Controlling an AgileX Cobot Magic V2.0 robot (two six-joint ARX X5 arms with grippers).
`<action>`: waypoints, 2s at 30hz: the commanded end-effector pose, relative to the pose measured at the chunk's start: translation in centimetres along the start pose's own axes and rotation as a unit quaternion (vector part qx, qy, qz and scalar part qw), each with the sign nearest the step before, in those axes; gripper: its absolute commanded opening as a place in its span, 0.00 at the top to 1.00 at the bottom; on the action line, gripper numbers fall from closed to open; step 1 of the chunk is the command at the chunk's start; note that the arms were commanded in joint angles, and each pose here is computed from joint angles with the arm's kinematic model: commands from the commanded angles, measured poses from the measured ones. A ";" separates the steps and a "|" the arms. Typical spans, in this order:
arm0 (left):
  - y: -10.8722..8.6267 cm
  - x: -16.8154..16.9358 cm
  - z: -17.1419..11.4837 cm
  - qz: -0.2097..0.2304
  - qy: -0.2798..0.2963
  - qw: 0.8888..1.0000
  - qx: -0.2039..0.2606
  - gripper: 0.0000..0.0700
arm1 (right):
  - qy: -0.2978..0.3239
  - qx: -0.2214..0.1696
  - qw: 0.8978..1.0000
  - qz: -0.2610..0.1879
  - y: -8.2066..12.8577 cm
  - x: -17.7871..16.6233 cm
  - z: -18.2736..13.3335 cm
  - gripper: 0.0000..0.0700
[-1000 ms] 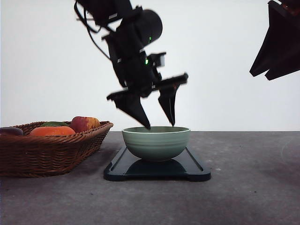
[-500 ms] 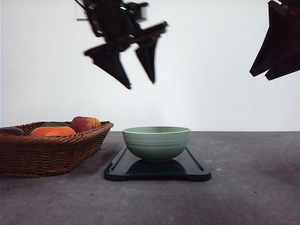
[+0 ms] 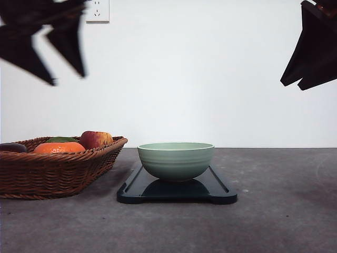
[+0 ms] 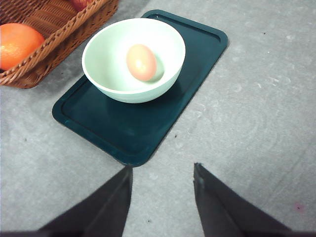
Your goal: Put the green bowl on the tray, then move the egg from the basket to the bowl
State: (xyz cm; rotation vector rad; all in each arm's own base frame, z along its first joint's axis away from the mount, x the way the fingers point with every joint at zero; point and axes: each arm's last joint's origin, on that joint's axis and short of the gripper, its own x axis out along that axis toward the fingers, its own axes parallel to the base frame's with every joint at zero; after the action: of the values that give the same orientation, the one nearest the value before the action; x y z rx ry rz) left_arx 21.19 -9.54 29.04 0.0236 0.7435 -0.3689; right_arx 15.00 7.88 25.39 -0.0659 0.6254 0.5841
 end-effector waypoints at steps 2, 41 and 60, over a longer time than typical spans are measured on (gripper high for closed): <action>0.5 -1.1 -1.6 0.002 -0.010 1.000 -0.006 0.44 | -0.001 -0.005 1.000 0.001 0.0 0.2 0.0 0.66; 1.5 -3.0 -7.7 0.006 0.009 0.998 -0.057 1.00 | -0.017 -0.006 1.000 0.002 0.0 0.2 0.4 0.99; 5.9 -3.0 -14.9 0.137 -0.258 0.956 -0.019 1.00 | -0.017 -0.006 1.000 0.002 0.0 0.2 0.4 0.99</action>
State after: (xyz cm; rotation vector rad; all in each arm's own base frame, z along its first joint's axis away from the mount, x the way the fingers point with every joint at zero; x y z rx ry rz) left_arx 11.53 -0.94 19.69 -0.0190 0.2436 -0.0942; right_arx 15.15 7.96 25.64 -0.0608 0.5937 0.5873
